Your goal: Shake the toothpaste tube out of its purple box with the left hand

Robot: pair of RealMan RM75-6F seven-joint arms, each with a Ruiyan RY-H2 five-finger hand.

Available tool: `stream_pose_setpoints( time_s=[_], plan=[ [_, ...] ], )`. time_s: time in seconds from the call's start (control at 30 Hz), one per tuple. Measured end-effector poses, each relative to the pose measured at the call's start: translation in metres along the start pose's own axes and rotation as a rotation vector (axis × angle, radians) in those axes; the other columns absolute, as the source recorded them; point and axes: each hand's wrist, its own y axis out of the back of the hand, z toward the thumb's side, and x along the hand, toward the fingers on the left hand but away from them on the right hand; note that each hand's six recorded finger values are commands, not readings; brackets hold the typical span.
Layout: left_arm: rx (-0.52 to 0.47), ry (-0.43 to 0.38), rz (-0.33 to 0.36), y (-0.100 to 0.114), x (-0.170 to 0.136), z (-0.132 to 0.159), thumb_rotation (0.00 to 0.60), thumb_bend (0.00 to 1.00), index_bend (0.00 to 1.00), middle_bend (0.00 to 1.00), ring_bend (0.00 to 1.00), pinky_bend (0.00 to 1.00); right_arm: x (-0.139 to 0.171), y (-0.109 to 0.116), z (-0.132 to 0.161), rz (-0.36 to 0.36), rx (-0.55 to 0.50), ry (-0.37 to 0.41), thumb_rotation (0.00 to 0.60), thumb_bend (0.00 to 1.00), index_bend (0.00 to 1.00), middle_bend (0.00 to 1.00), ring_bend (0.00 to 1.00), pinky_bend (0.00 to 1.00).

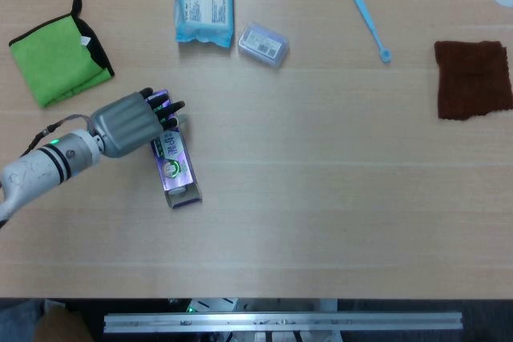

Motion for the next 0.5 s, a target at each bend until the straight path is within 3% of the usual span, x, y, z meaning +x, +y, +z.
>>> stream_pose_setpoints(
  time_s=[0.5],
  plan=[
    [0.002,0.018,-0.020,-0.003,0.017,0.003,0.600,0.31,0.02,0.03,0.09,0.20,0.008,0.006,-0.014,-0.016,-0.004,-0.036,0.600,0.26,0.38,0.44,0.43,0.43]
  ],
)
